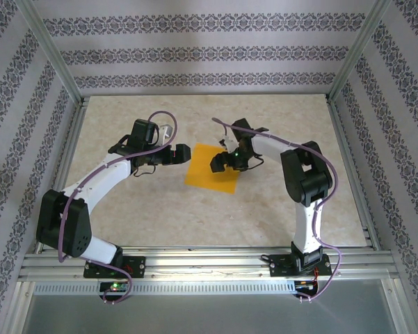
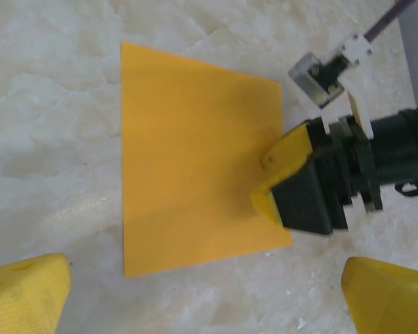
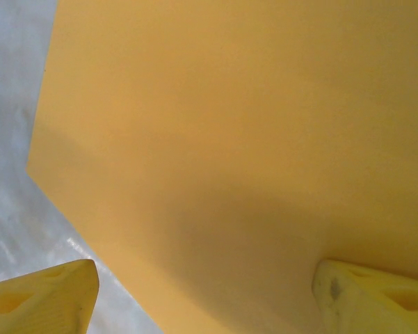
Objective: Fold a paper plane with a square sheet of paper (pick it up from the middle)
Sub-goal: Move the square sheet of paper to the center of the table.
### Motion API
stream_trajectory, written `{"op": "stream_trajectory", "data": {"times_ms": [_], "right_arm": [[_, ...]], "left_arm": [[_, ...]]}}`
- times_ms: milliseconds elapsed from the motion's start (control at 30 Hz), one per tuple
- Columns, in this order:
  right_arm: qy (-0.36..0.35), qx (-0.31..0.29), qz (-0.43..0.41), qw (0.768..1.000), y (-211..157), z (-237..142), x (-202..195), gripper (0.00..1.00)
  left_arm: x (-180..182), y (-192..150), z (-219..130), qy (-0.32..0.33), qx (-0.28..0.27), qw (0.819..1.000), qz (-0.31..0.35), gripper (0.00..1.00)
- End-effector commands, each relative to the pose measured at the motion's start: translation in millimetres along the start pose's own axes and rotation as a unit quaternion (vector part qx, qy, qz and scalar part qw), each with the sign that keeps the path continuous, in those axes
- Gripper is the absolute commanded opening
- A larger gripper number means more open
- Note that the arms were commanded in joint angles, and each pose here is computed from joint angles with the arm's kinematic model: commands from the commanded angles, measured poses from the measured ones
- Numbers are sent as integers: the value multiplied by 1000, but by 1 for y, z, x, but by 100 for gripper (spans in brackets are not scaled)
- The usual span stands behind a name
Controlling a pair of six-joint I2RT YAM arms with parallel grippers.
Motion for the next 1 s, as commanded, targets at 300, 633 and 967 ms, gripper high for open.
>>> {"op": "stream_trajectory", "data": {"times_ms": [300, 633, 967], "right_arm": [[60, 66, -46, 995, -45, 33, 48, 85], [101, -78, -23, 992, -29, -20, 72, 85], [-90, -170, 156, 969, -78, -81, 1, 88]], "left_arm": [[7, -13, -32, 65, -83, 994, 11, 100], [3, -14, -13, 26, -30, 999, -31, 98], [-27, -29, 52, 173, 89, 981, 9, 80]]}}
Point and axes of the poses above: each hand's point on the last joint's axis, 136 mm out from that joint toward the fingers, its own z axis out along the fingers, its own x axis along the line the jaws close on, y = z × x, the point moved 10 cm from there along -z, back along the fingers, and after that the axes turned 12 degrees about -z, right-handed, at the moved point
